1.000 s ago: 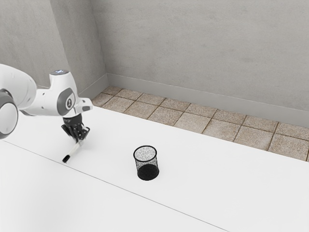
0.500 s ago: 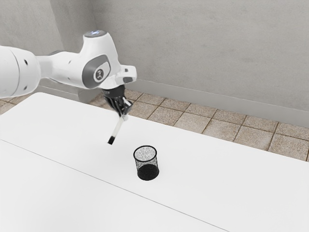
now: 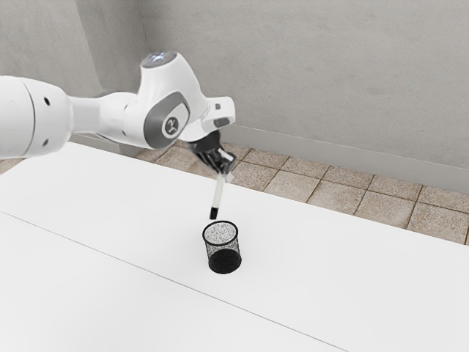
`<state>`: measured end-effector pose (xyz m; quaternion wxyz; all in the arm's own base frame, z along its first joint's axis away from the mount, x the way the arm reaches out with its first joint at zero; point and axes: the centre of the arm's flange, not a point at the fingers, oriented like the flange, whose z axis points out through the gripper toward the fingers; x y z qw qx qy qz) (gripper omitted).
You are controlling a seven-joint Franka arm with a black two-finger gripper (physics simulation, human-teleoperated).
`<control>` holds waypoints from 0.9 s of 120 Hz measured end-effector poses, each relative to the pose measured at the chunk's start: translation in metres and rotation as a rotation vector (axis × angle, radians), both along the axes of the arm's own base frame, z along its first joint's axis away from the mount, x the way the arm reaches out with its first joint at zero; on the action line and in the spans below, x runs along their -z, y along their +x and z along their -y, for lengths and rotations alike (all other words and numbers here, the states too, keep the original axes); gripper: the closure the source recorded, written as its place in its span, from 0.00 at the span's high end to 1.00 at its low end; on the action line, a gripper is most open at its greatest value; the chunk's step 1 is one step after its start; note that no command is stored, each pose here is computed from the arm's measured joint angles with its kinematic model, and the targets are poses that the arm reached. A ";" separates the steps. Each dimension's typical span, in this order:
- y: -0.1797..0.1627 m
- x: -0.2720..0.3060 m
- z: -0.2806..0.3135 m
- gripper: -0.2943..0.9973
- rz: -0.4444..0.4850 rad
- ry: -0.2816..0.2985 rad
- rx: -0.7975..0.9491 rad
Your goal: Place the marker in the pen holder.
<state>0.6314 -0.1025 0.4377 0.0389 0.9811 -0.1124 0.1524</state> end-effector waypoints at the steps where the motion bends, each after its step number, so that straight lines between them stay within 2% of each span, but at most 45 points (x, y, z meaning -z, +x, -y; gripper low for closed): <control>1: 0.000 0.000 0.001 0.18 0.001 -0.001 0.000; 108: -0.016 0.042 0.008 0.18 -0.013 -0.017 -0.034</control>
